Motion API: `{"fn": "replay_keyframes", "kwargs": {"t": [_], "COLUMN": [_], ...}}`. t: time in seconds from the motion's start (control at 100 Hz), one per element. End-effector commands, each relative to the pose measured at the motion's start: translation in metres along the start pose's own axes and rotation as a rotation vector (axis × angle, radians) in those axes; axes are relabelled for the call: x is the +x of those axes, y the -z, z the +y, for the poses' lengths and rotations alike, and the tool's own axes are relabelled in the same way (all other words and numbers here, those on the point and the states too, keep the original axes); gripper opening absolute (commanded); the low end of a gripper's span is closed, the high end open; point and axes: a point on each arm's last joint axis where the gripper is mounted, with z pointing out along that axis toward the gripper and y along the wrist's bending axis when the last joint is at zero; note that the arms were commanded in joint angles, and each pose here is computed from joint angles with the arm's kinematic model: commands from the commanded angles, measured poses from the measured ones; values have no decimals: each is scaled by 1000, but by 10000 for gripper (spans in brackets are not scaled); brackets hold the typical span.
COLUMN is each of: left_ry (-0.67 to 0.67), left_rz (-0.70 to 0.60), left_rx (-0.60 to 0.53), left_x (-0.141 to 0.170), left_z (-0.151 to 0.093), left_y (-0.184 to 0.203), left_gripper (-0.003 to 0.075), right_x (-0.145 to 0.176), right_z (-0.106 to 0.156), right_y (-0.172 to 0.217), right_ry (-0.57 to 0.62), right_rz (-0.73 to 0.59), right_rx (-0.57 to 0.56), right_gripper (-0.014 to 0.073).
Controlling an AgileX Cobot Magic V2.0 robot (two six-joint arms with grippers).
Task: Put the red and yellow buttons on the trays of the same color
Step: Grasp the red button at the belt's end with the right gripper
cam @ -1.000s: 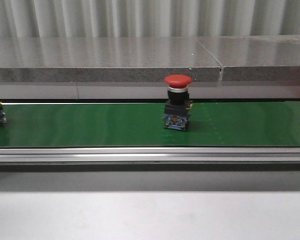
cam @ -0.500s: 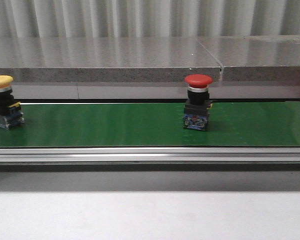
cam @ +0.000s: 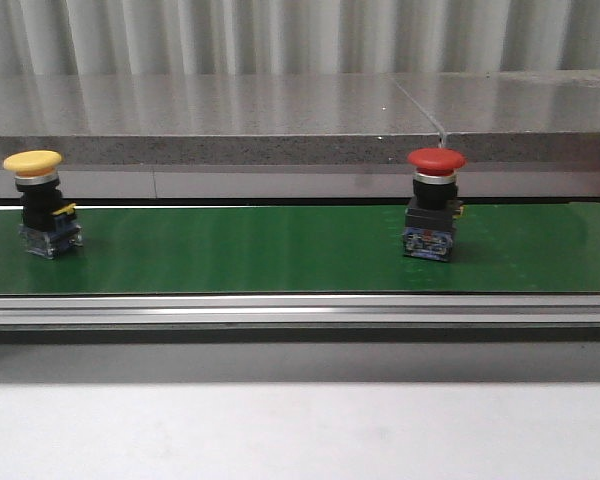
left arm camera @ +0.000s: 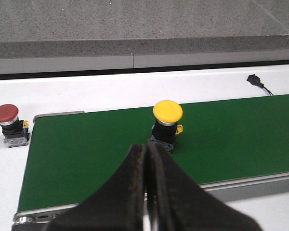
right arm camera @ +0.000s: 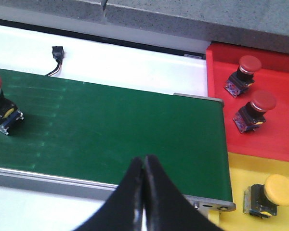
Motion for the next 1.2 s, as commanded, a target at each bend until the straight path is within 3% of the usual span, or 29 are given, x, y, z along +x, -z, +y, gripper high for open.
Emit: {"fn": "replay_keyframes", "kwargs": {"t": [0.0,0.08,0.18,0.37,0.44,0.74,1.19], "left_ry": [12,12,12,12,12,12,12], "left_rz": [-88,-88,-88,-88,-88,-88,-88], "left_rx": [6,6,6,6,6,6,6], "left_x": [-14,-14,-14,-14,-14,-14,-14], "left_z": [-2,-2,-2,-2,-2,-2,-2], "left_y": [4,4,4,4,4,4,4], "left_gripper": [-20,-20,-20,-20,-20,-20,-20], "right_x": [-13,-12,-10,-8,-6,-8,-32], "right_z": [-1,-1,-1,-1,0,1,26], "right_y": [5,5,5,5,4,-7,-92], "right_ry": [15,15,15,15,14,-19,29], "right_rz": [-93,-78,-58,-34,-29,8,276], "right_rx": [8,7,6,5,5,-17,-129], "right_gripper": [-65,-46,76,553,671,625,625]}}
